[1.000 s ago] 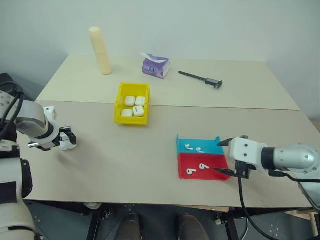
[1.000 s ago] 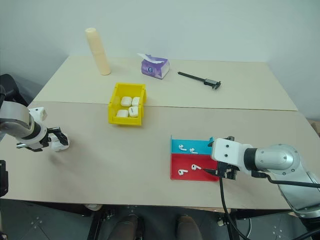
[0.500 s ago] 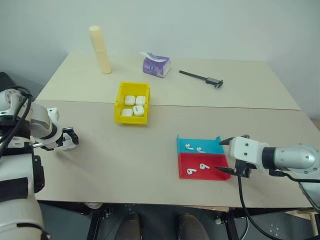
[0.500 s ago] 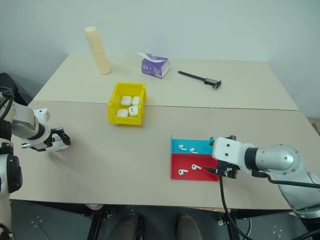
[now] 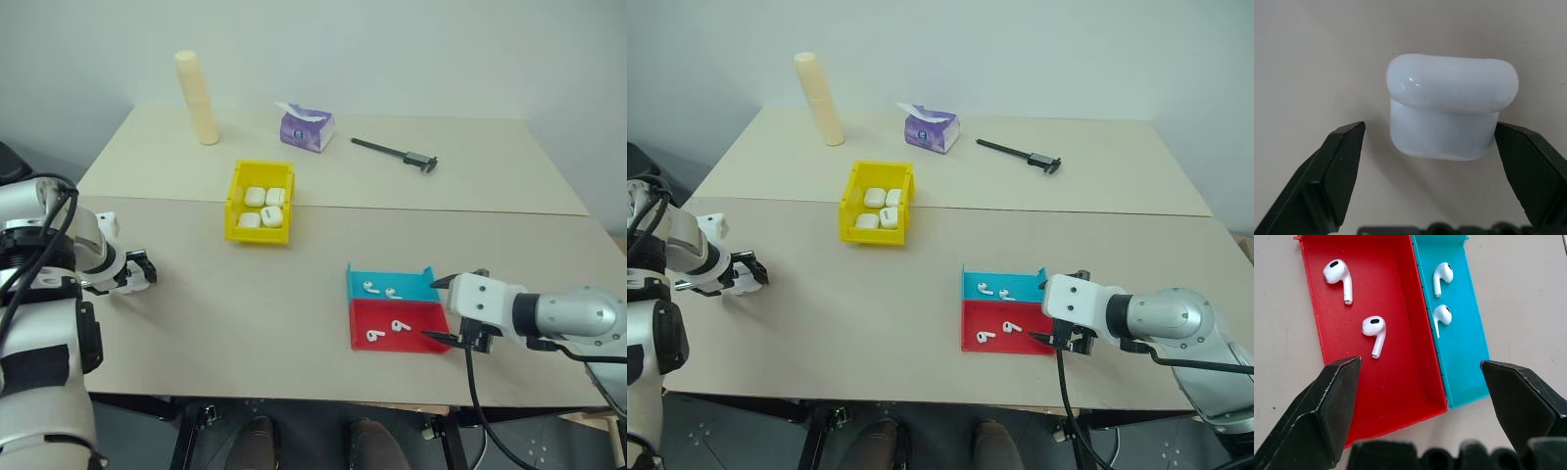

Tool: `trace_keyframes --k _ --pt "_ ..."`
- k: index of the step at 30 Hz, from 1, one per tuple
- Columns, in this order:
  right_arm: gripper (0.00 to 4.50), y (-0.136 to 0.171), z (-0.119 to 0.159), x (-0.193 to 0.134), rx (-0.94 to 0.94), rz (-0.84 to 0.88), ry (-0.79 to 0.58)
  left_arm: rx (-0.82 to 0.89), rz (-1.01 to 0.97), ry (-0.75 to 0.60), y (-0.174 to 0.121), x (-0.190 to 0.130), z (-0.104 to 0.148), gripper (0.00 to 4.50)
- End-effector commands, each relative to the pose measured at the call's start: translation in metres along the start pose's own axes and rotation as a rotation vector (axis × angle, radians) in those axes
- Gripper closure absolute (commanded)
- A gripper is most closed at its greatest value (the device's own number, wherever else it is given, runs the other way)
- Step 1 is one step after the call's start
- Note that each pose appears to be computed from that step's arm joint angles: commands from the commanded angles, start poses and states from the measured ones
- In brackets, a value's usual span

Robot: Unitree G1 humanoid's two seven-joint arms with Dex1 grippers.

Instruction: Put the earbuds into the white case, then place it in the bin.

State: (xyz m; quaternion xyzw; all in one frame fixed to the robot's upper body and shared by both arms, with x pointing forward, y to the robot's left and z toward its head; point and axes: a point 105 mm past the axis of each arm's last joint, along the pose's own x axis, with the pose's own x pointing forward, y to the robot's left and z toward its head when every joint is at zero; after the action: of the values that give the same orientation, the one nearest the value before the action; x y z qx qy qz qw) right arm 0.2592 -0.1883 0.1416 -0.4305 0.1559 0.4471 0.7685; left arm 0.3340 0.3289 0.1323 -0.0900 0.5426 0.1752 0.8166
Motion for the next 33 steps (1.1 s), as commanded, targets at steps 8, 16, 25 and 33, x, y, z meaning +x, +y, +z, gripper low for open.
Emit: trace_keyframes --k 8,16,25,33 --pt "0.00 -0.009 0.006 -0.008 -0.046 -0.039 0.007 0.022 -0.019 -0.031 -0.005 -0.003 0.004 1.24" --pt "0.00 -0.013 0.008 -0.010 -0.052 -0.051 0.004 0.073 0.006 -0.076 -0.008 -0.005 0.008 1.73" --pt "0.00 -0.032 0.025 -0.037 -0.059 -0.053 -0.023 0.568 -0.294 -0.447 -0.071 -0.075 -0.003 1.73" --pt "0.00 -0.025 0.043 -0.052 -0.068 0.133 0.042 0.888 -0.602 -1.147 -0.133 -0.124 -0.049 1.73"
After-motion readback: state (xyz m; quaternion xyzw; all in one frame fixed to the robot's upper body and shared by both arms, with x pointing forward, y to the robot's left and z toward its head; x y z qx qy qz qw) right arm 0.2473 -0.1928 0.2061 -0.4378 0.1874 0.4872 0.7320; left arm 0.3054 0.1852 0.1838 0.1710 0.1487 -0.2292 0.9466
